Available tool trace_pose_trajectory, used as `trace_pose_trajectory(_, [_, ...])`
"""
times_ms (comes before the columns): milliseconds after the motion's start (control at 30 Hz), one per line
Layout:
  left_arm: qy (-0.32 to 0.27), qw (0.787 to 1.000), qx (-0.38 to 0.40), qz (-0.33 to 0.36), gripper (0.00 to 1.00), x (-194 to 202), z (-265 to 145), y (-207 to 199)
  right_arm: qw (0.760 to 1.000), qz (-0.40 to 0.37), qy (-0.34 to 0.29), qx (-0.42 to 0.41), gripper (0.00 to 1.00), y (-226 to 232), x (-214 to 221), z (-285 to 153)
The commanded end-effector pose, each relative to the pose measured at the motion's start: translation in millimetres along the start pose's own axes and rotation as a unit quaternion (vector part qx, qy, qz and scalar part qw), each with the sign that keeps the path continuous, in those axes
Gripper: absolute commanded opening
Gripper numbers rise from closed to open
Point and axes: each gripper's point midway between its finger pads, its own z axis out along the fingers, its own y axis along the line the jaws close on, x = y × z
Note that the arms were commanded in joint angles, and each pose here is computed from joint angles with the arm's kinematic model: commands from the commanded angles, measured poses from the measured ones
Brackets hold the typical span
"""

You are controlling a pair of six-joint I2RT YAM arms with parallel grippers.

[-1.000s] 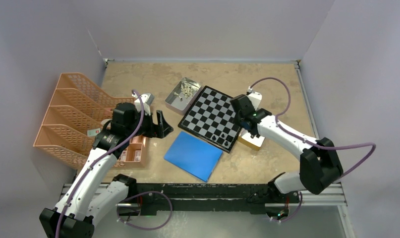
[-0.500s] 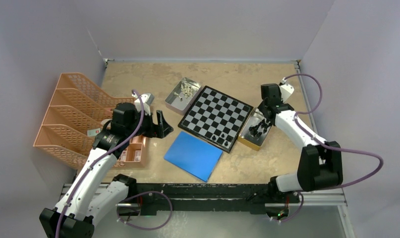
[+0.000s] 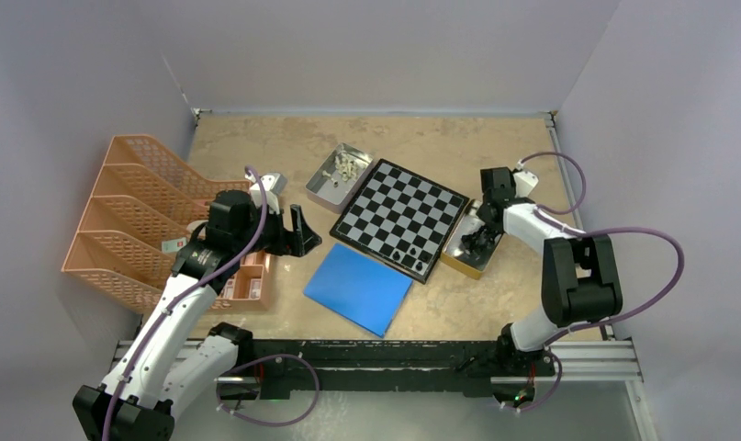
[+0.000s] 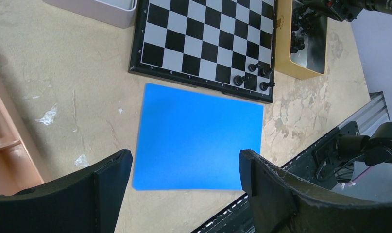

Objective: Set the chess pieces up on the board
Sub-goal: Pick up the chess piece from the storage box.

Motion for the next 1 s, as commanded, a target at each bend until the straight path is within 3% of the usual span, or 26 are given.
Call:
trace_pose_trajectory(0, [-0.014, 1.0, 0.015, 0.012, 0.81, -7.1, -0.5, -6.3, 1.0, 0.015, -0.014, -0.015, 0.31, 7.1, -6.6, 4.7])
trace_pose_trajectory(567, [-0.013, 1.0, 0.014, 0.011, 0.81, -7.0, -0.6, -5.9, 1.0, 0.011, -0.003, -0.016, 0.25, 6.6, 3.9, 14.0])
trace_pose_trajectory(967, [-0.015, 1.0, 0.012, 0.011, 0.81, -7.6, -0.8, -5.4, 1.0, 0.009, -0.002, -0.026, 0.14, 10.8, 1.8, 11.5])
